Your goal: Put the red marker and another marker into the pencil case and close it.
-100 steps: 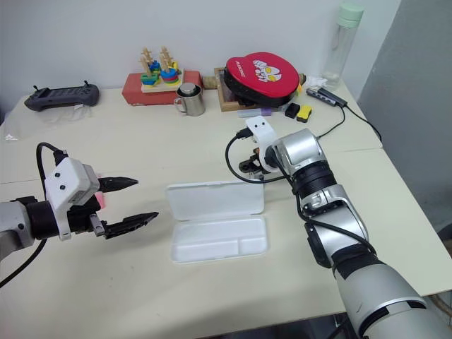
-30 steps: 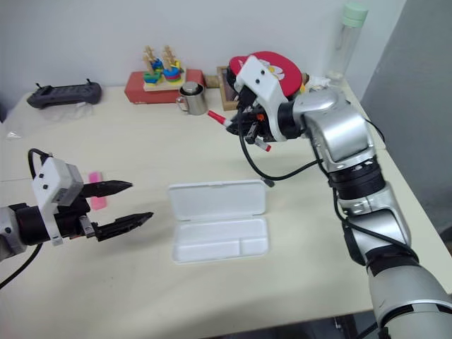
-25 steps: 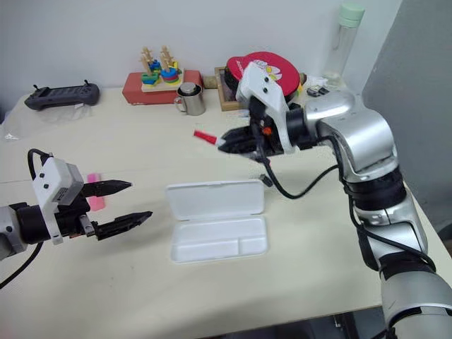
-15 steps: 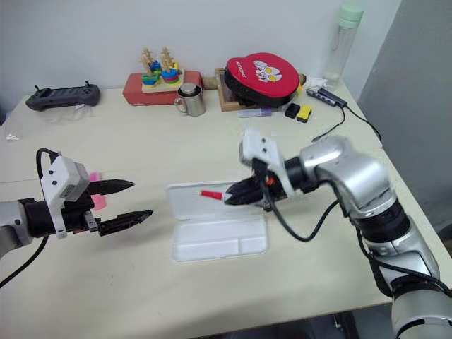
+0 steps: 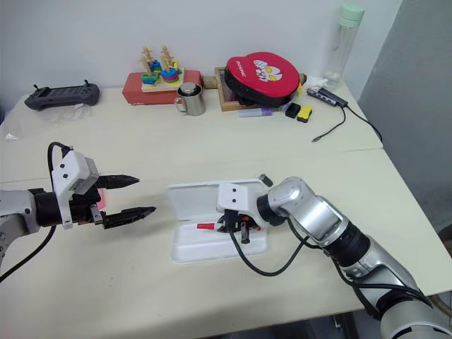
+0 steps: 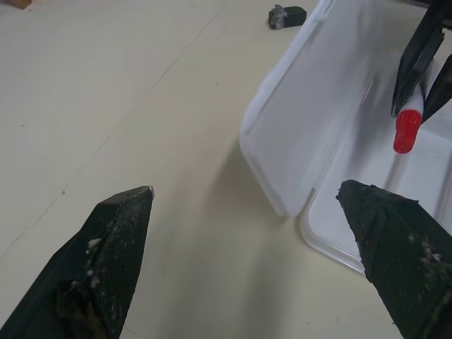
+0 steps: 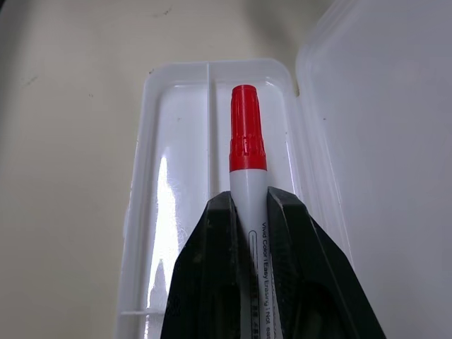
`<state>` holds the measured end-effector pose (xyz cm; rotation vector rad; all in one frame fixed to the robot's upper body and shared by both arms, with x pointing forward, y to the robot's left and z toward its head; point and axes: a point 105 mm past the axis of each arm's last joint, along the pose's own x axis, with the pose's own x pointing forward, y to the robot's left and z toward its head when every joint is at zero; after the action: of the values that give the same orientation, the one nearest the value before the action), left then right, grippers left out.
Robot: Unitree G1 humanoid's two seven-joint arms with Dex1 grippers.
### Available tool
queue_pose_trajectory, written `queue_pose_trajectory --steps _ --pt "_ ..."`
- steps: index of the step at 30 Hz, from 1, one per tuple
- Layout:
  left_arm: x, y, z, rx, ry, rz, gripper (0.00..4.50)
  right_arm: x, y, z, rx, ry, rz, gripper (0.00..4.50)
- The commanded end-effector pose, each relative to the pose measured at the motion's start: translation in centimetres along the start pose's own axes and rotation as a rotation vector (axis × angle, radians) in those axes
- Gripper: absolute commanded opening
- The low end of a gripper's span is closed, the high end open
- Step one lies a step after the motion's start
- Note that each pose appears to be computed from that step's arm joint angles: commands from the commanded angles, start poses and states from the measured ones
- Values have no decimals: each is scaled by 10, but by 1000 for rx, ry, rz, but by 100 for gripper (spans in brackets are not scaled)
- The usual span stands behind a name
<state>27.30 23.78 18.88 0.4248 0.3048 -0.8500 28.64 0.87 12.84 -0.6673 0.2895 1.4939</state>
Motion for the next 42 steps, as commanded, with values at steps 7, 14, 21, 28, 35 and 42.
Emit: queue_pose_trajectory --steps 7,14,21,28,35,42 --pt "-2 -2 8 29 -7 13 450 -1 -7 7 -48 -16 -28 189" --pt "-2 -3 7 17 -5 16 450 -21 -5 24 9 -69 6 369" --pt "-27 15 -14 -163 -35 162 450 -68 5 41 51 -131 53 444" --pt "-42 35 -31 -261 -27 393 450 -91 7 45 -4 -127 39 444" --pt "-57 71 -61 -402 50 732 450 -97 -10 71 -49 -208 -44 444" --pt "-62 91 -76 -481 79 890 450 -97 -13 77 -72 -226 -69 444"
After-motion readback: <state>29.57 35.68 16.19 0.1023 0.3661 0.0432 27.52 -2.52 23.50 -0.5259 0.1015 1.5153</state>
